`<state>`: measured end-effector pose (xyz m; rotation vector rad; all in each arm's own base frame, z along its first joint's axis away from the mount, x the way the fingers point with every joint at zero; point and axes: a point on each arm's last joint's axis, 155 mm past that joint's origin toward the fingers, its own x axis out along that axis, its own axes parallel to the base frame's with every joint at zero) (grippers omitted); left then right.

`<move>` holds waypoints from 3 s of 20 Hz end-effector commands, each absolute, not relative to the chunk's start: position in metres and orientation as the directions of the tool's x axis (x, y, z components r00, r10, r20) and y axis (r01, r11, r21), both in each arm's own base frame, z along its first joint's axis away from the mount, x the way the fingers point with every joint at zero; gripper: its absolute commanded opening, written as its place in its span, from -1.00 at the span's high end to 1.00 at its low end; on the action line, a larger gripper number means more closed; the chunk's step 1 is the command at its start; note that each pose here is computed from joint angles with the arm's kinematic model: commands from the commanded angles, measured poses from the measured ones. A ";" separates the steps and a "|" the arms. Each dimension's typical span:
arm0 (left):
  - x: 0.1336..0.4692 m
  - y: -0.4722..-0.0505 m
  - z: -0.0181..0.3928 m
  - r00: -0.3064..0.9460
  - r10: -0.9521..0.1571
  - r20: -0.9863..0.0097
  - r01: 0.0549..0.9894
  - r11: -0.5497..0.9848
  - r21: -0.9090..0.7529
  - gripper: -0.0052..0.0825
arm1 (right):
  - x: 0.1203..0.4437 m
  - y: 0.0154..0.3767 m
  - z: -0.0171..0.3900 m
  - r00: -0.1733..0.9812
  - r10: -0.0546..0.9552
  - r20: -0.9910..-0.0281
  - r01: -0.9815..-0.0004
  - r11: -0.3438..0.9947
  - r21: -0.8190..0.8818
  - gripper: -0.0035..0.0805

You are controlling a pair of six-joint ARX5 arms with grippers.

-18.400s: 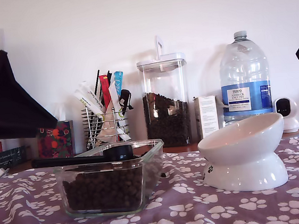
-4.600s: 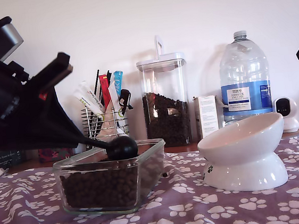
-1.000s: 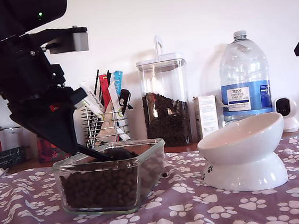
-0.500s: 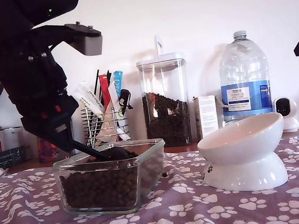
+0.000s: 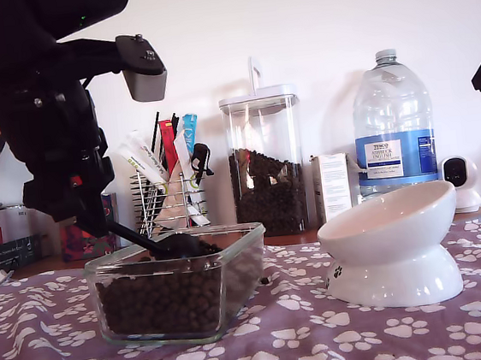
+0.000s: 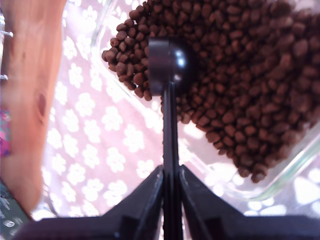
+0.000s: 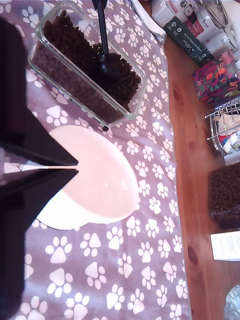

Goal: Measure one spoon of cat food and pour it into the food bowl

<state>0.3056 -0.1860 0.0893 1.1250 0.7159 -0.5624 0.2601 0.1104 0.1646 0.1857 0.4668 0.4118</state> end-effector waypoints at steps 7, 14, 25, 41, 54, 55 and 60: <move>0.313 -0.185 0.086 0.676 -0.017 -0.737 0.728 0.168 0.665 0.93 | 0.261 0.113 0.161 0.814 0.433 -0.388 -0.340 0.896 0.286 0.94; 0.320 -0.183 0.070 0.683 0.045 -0.729 0.726 0.070 0.685 0.93 | 0.261 0.113 0.161 0.814 0.433 -0.387 -0.341 0.896 0.286 0.94; 0.329 -0.181 0.081 0.731 0.074 -0.679 0.673 0.089 0.734 0.93 | 0.263 0.112 0.164 0.822 0.430 -0.374 -0.341 0.897 0.282 0.94; 0.299 -0.200 0.120 0.804 0.050 -0.592 0.586 0.105 0.804 0.93 | 0.264 0.112 0.166 0.826 0.427 -0.367 -0.341 0.898 0.278 0.94; 0.279 -0.215 0.169 0.884 -0.016 -0.467 0.467 0.043 0.883 0.93 | 0.264 0.112 0.166 0.826 0.428 -0.368 -0.340 0.897 0.282 0.94; 0.279 -0.217 0.171 0.886 -0.022 -0.463 0.464 0.037 0.885 0.93 | 0.264 0.112 0.166 0.826 0.428 -0.368 -0.340 0.897 0.282 0.94; 0.283 -0.234 0.186 0.907 -0.082 -0.413 0.416 0.029 0.909 0.93 | 0.263 0.113 0.166 0.822 0.434 -0.369 -0.345 0.894 0.285 0.94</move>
